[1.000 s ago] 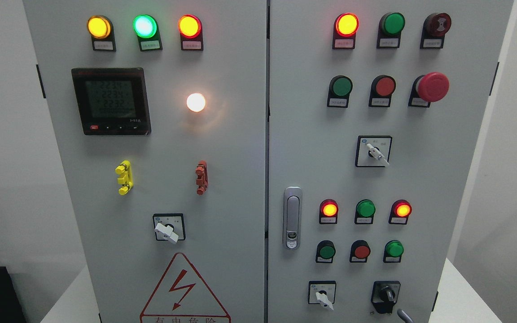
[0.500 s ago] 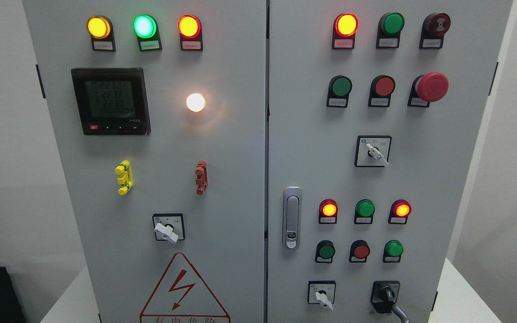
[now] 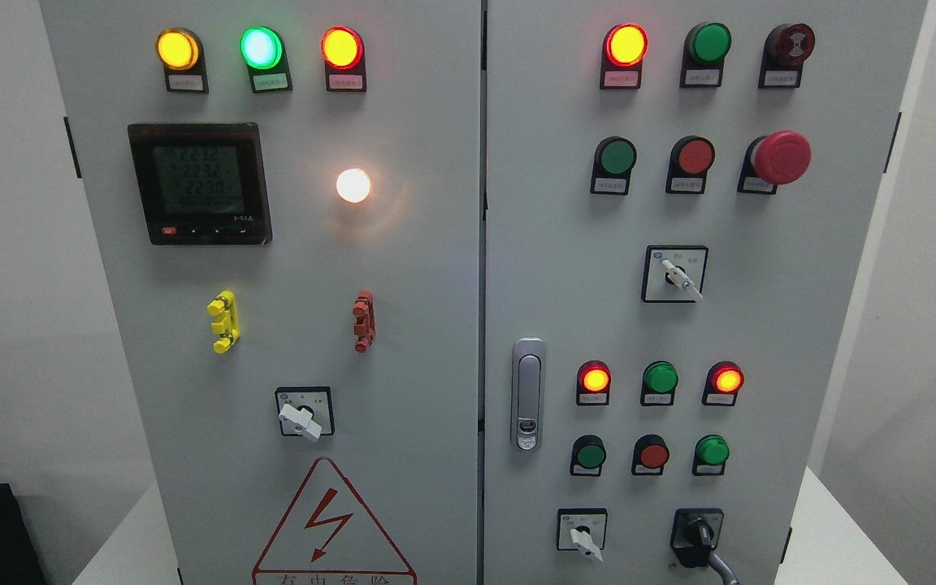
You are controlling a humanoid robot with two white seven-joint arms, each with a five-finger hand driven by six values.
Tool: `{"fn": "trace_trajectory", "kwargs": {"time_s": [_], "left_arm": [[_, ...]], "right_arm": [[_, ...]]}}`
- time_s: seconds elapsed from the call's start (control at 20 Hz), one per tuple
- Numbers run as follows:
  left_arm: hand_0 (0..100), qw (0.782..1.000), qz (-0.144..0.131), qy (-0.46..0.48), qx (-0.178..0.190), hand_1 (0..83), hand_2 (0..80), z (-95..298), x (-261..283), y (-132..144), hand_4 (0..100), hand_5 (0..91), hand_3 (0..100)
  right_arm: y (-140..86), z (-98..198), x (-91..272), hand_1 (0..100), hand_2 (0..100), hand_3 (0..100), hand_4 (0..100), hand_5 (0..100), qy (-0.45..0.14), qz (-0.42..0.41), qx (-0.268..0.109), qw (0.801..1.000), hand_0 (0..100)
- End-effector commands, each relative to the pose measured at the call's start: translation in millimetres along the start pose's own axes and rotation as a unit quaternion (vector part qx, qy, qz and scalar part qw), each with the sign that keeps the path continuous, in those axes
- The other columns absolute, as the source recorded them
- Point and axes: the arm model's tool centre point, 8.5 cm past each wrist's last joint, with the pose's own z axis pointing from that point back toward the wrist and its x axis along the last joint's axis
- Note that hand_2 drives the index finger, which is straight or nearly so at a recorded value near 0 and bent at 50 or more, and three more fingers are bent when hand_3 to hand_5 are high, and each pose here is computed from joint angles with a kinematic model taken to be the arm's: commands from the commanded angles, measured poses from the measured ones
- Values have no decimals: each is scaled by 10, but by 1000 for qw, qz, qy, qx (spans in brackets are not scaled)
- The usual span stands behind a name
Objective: Trip black knob to open circuit
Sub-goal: 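Reach the right hand up to the black rotary knob, then twist the black rotary knob with the right hand fingers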
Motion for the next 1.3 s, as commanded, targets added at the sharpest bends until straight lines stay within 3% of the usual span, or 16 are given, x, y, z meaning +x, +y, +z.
{"fn": "trace_trajectory", "kwargs": {"time_s": [0.0, 1.25], "left_arm": [[120, 1000, -11, 1, -1, 389, 0, 0, -2, -1, 0, 0, 0], [120, 1000, -11, 2, -1, 389, 0, 0, -3, -1, 0, 0, 0]], "right_arm": [[-25, 6, 4, 0, 0, 1000, 985, 956, -2, -7, -11, 1000, 0], [48, 2, 18, 0, 0, 1000, 984, 956, -4, -10, -1, 1000, 0]]}}
